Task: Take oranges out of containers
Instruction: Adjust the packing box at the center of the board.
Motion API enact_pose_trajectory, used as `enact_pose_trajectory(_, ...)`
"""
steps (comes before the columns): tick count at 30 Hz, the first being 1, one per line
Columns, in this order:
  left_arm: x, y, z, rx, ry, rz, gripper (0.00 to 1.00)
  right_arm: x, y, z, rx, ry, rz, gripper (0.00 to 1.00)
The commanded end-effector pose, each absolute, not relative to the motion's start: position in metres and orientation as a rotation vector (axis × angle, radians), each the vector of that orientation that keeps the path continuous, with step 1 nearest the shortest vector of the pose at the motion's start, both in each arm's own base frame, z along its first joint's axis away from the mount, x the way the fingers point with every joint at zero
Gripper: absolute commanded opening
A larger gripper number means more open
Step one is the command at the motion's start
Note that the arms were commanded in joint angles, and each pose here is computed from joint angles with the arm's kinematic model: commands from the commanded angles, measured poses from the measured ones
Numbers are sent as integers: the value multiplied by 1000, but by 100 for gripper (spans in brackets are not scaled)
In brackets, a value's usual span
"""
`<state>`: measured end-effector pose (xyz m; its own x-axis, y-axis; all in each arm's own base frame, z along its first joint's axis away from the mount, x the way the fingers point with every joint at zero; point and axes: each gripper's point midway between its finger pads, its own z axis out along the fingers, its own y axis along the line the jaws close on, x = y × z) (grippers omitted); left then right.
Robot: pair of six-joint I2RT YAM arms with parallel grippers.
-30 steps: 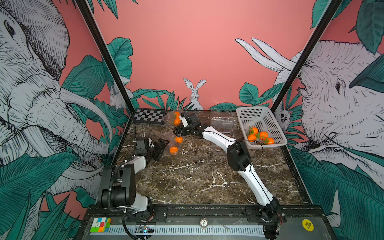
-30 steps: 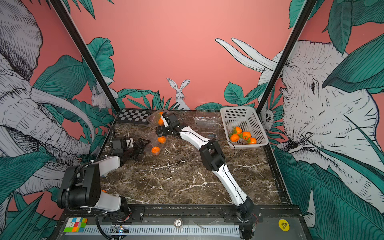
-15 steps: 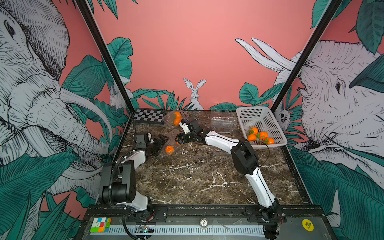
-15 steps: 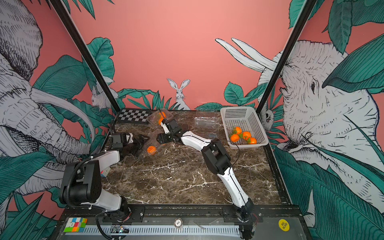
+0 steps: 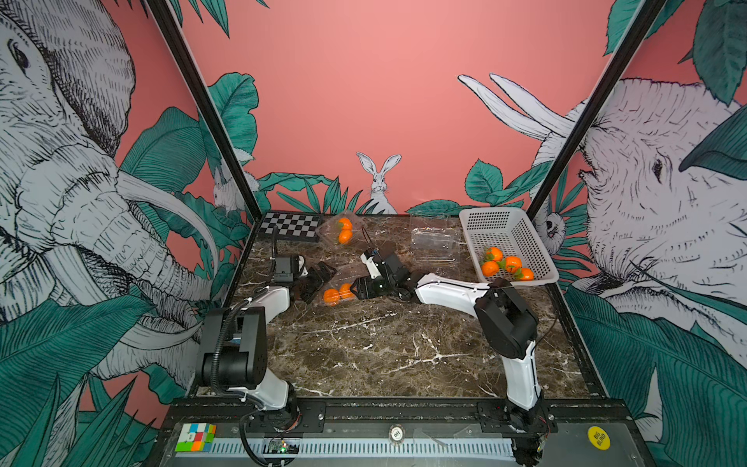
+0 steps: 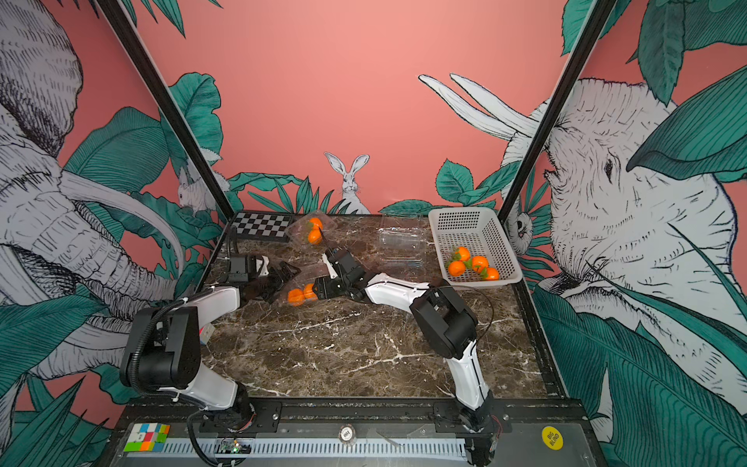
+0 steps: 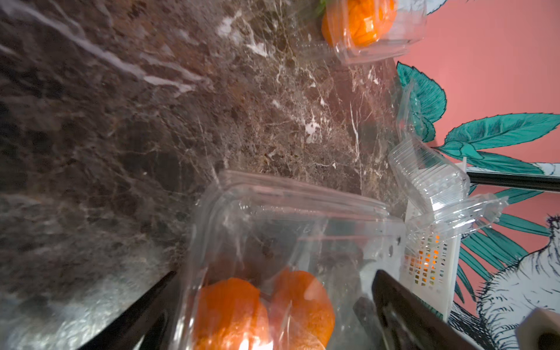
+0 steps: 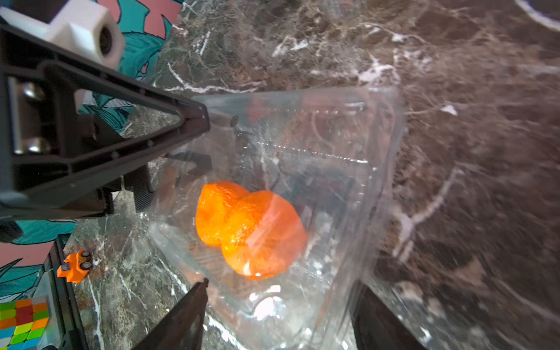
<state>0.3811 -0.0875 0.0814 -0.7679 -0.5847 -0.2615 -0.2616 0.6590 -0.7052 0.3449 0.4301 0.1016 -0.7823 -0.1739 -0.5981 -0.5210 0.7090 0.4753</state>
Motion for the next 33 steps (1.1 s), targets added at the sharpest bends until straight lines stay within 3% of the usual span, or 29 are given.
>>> enact_pose_trajectory(1, 378, -82, 98, -617, 2388, -858, 99, 365, 411, 133, -424, 2335, 880, 74)
enact_pose_trajectory(9, 365, -76, 103, -596, 2393, -806, 99, 392, 389, 133, -363, 2341, 850, 78)
enact_pose_trajectory(15, 377, -82, 105, -583, 2391, -849, 99, 406, 409, 117, -355, 2365, 911, 77)
enact_pose_trajectory(23, 393, -92, 96, -550, 2422, -837, 99, 391, 443, 100, -365, 2390, 1031, 74)
enact_pose_trajectory(33, 414, -135, 94, -437, 2468, -870, 99, 364, 421, 114, -270, 2365, 1106, 69)
